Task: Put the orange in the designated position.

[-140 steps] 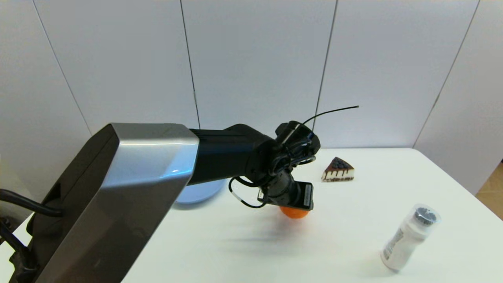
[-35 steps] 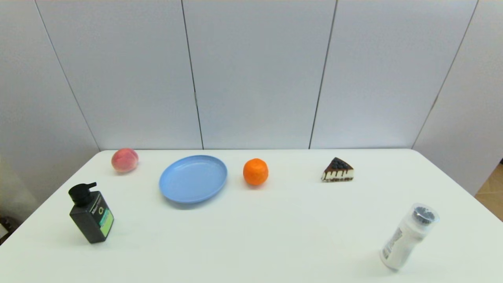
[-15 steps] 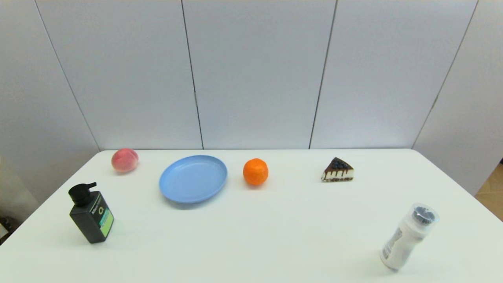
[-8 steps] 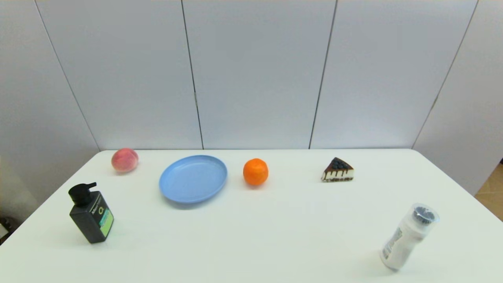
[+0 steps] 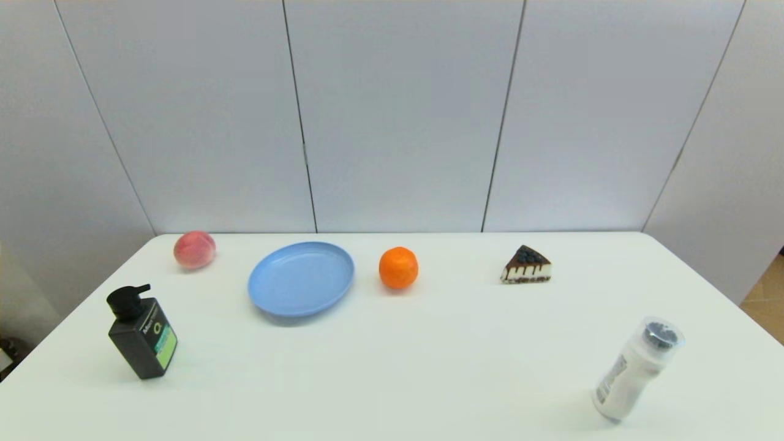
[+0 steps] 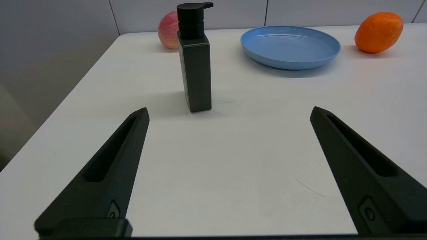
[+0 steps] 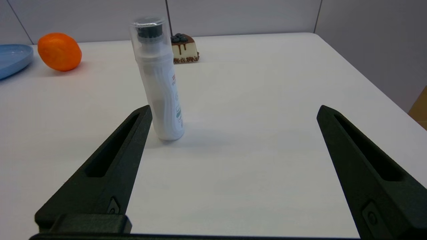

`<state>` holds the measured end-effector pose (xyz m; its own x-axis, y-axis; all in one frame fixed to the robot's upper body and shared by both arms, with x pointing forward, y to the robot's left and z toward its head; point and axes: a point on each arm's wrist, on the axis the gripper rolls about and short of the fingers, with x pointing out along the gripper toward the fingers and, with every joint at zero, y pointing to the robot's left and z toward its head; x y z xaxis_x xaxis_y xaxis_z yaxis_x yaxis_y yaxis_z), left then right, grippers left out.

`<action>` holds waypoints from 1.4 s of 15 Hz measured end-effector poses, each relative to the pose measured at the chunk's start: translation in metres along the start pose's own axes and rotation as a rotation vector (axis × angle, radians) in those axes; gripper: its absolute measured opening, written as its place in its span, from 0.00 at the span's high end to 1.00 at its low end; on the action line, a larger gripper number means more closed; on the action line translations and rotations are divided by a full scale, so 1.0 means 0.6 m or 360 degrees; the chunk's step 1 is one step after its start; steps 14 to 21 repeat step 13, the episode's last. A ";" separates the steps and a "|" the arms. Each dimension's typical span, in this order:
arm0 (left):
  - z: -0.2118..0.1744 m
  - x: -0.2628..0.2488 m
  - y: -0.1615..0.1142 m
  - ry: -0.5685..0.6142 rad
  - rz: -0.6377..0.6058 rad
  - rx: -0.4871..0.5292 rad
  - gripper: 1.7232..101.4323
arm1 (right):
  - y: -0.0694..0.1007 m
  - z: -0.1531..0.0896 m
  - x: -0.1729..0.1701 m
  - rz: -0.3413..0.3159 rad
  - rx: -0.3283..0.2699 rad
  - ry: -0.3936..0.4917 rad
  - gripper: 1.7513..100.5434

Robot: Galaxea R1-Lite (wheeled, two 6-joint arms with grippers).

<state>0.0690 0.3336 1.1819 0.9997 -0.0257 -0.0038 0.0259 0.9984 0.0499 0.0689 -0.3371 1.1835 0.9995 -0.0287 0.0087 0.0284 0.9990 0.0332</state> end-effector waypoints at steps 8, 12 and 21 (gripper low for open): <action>0.000 0.000 0.000 0.0000 0.0001 0.0001 0.04 | 0.000 0.000 0.000 -0.0001 -0.0001 -0.0001 0.03; 0.000 0.000 0.000 0.0000 0.0000 0.0000 0.04 | 0.000 0.000 0.000 -0.0002 0.0001 0.0000 0.03; 0.000 0.000 0.000 0.0000 0.0001 0.0000 0.04 | 0.000 0.000 0.000 -0.0002 0.0001 0.0000 0.03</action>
